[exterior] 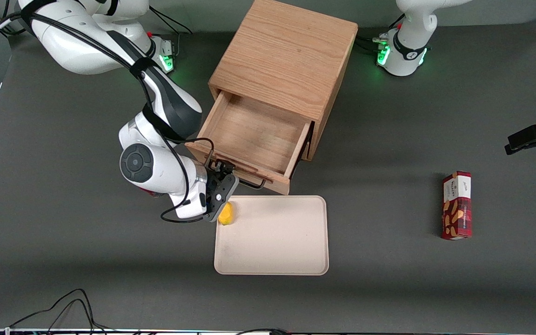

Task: Open upper drawer
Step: 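Keep pulling the handle to slide the drawer further open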

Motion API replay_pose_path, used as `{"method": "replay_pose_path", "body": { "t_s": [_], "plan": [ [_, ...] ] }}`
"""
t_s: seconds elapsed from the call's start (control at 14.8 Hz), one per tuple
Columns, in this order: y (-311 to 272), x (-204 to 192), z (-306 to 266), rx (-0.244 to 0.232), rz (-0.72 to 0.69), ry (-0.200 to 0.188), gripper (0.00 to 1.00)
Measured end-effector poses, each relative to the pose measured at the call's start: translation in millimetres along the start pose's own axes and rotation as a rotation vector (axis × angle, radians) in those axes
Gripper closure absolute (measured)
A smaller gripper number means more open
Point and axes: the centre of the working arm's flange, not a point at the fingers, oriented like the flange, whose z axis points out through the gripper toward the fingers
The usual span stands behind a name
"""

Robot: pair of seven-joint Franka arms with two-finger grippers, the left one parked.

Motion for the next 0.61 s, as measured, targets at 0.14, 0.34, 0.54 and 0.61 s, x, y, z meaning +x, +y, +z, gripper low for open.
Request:
{"method": "replay_pose_path", "body": {
  "t_s": [0.14,0.34,0.54,0.61],
  "plan": [
    [2.7,-0.4,-0.7,-0.002,0.004,0.002,0.0],
    [4.1,-0.2,-0.4,-0.001,0.005,0.003,0.0],
    [6.2,1.1,-2.2,-0.002,0.007,0.009,0.0],
    [8.0,1.5,-2.3,-0.002,0.009,0.012,0.0]
  ]
}}
